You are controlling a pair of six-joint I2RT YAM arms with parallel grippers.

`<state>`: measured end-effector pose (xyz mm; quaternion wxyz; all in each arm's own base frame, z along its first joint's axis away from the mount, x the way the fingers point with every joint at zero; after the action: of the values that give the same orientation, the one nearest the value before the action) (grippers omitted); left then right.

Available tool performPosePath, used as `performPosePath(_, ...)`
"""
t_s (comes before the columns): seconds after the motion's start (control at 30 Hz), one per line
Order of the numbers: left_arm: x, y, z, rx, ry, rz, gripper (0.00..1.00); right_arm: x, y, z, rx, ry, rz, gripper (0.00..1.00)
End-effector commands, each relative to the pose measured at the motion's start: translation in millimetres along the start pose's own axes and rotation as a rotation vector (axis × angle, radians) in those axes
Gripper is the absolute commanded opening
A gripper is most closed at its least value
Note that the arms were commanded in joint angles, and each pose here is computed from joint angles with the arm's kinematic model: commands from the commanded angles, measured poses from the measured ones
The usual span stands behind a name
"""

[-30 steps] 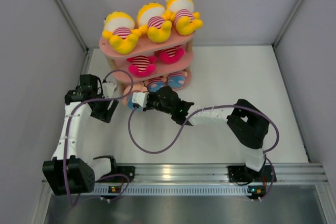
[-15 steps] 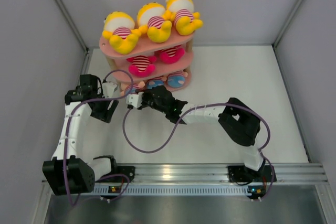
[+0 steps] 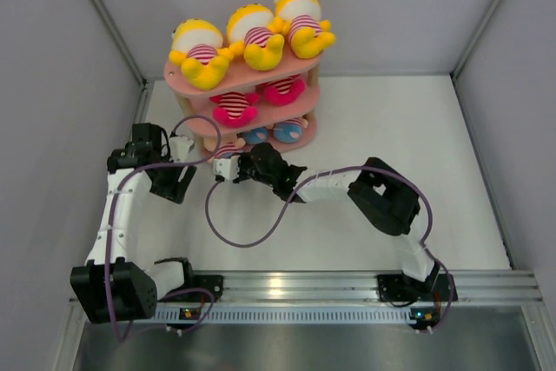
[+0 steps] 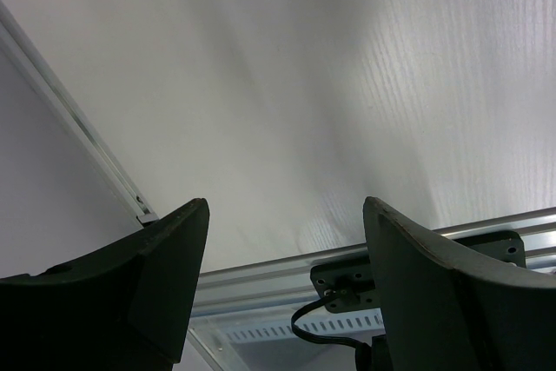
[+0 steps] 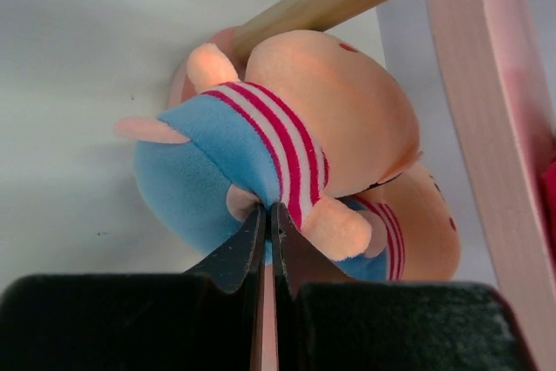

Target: Place and organize the stuffed toys onto the shelf

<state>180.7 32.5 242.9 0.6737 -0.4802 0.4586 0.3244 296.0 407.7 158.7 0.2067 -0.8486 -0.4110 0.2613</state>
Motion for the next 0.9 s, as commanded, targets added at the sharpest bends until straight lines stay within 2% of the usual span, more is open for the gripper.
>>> performPosePath(0.0, -1, 0, -2, 0.008, 0.008, -0.027, 0.78, 8, -6, -10, 0.04, 0.047, -0.037, 0.0)
performPosePath(0.27, 1, 2, -3, 0.012, 0.014, -0.021, 0.78, 4, -8, -4, 0.14, 0.063, -0.032, 0.02)
performPosePath(0.3, 1, 2, -3, 0.011, 0.019, -0.02, 0.78, 4, -9, -4, 0.169, 0.062, -0.031, 0.06)
performPosePath(0.33, 1, 2, -4, 0.012, 0.024, -0.022, 0.78, 3, -9, -3, 0.182, 0.063, -0.026, 0.18)
performPosePath(0.4, 2, 2, -5, 0.015, 0.039, -0.025, 0.78, 1, -9, -4, 0.216, 0.071, -0.02, 0.31)
performPosePath(0.47, 2, 2, -6, 0.019, 0.055, -0.038, 0.78, -2, -9, -2, 0.252, 0.078, -0.022, 0.34)
performPosePath(0.63, 10, -3, -17, 0.086, 0.231, -0.099, 0.78, -14, -16, -8, 0.317, 0.106, -0.057, 0.42)
performPosePath(0.7, 13, -6, -16, 0.105, 0.246, -0.119, 0.78, -18, -19, -9, 0.344, 0.119, -0.073, 0.49)
performPosePath(0.87, 29, -11, -14, 0.17, 0.252, -0.155, 0.78, -28, -27, -17, 0.409, 0.134, -0.094, 0.59)
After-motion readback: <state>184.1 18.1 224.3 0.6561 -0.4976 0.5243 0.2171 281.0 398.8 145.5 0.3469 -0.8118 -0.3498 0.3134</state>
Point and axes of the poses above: each gripper's point midway between its finger pads, its own x axis out along the fingers, its own z axis along the line the jaws close on, y = z × x, the point moved 10 cm from there along -x, back along the fingers, and after that the axes turned 3 degrees about -x, right-handed, at the moved point
